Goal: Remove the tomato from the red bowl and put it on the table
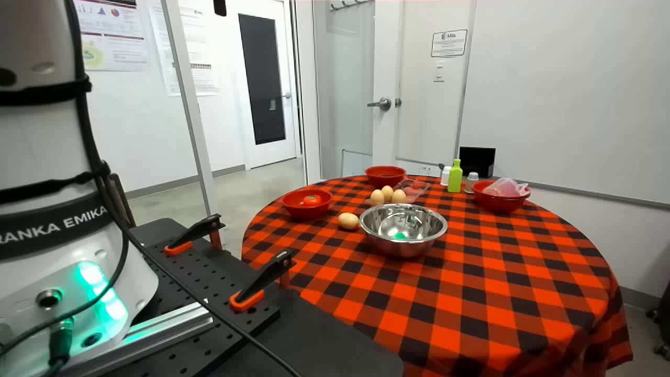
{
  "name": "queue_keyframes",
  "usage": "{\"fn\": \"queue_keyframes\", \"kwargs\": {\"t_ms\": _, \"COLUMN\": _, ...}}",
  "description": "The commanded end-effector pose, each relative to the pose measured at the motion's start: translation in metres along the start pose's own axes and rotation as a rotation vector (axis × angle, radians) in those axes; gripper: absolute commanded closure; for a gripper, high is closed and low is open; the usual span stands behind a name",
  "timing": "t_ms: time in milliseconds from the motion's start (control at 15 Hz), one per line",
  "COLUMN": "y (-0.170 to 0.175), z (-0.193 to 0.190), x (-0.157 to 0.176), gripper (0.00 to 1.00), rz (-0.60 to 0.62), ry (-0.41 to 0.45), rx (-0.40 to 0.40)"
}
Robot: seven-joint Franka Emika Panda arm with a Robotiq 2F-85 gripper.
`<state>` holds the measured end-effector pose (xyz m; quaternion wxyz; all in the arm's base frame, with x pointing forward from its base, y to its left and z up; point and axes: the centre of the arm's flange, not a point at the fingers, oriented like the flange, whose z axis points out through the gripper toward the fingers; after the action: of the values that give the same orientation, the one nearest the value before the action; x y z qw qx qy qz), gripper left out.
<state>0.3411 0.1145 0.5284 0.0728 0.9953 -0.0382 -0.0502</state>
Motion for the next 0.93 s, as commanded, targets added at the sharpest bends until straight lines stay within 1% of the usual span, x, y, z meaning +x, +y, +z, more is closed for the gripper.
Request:
{"fn": "queue_keyframes", "kwargs": {"t_ms": 0, "y": 0.000, "z": 0.000, "x": 0.000, "gripper": 0.00, "rz": 0.000, "ry": 0.001, "rx": 0.000}}
{"fn": "queue_keyframes", "kwargs": {"t_ms": 333, "y": 0.000, "z": 0.000, "x": 0.000, "gripper": 0.00, "rz": 0.000, "ry": 0.001, "rx": 0.000}}
{"fn": "queue_keyframes", "kwargs": {"t_ms": 400, "y": 0.001, "z": 0.000, "x": 0.001, "gripper": 0.00, "rz": 0.022, "ry": 0.000, "rx": 0.005}}
{"fn": "queue_keyframes", "kwargs": {"t_ms": 467, "y": 0.004, "z": 0.000, "x": 0.003, "gripper": 0.00, "rz": 0.004, "ry": 0.002, "rx": 0.004}}
{"fn": "queue_keyframes", "kwargs": {"t_ms": 533, "y": 0.005, "z": 0.001, "x": 0.008, "gripper": 0.00, "rz": -0.026, "ry": -0.006, "rx": 0.009}}
{"fn": "queue_keyframes", "kwargs": {"t_ms": 667, "y": 0.007, "z": 0.008, "x": 0.026, "gripper": 0.00, "rz": -0.141, "ry": -0.041, "rx": 0.018}}
{"fn": "queue_keyframes", "kwargs": {"t_ms": 800, "y": 0.008, "z": 0.018, "x": 0.048, "gripper": 0.00, "rz": -0.254, "ry": -0.068, "rx": 0.030}}
{"fn": "queue_keyframes", "kwargs": {"t_ms": 867, "y": 0.007, "z": 0.027, "x": 0.067, "gripper": 0.00, "rz": -0.305, "ry": -0.081, "rx": 0.032}}
